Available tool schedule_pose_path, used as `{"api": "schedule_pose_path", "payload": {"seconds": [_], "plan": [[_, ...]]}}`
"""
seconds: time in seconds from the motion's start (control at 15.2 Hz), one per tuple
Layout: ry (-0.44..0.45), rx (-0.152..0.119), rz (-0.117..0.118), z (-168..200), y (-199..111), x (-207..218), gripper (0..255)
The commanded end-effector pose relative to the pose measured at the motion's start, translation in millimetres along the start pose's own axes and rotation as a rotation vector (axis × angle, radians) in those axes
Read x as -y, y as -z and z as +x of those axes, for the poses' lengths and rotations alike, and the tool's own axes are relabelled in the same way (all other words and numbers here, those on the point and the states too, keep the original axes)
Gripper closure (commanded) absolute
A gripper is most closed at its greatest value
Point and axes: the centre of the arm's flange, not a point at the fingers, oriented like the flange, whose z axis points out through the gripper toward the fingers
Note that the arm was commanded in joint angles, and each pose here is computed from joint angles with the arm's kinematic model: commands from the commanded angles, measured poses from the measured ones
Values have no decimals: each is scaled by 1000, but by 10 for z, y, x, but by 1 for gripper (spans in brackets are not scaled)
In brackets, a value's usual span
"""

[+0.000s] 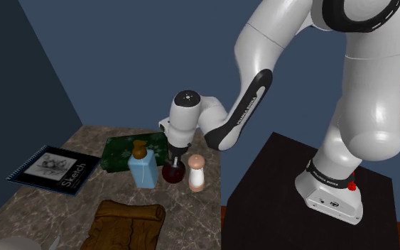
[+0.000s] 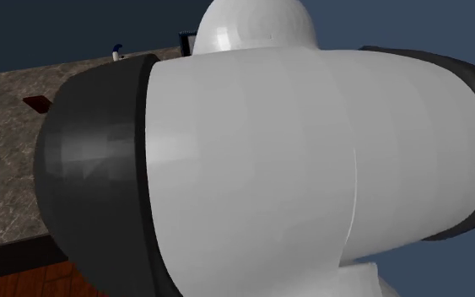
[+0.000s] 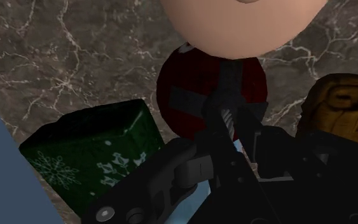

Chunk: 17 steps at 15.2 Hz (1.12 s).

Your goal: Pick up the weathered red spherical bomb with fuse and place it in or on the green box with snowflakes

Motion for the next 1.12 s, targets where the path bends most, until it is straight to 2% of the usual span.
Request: {"api": "schedule_pose_path", "payload": {"seconds": [0.0,1.06], "plan": [[0,0,0,24,105,-8,255],[0,0,0,197,923,-124,255]]}}
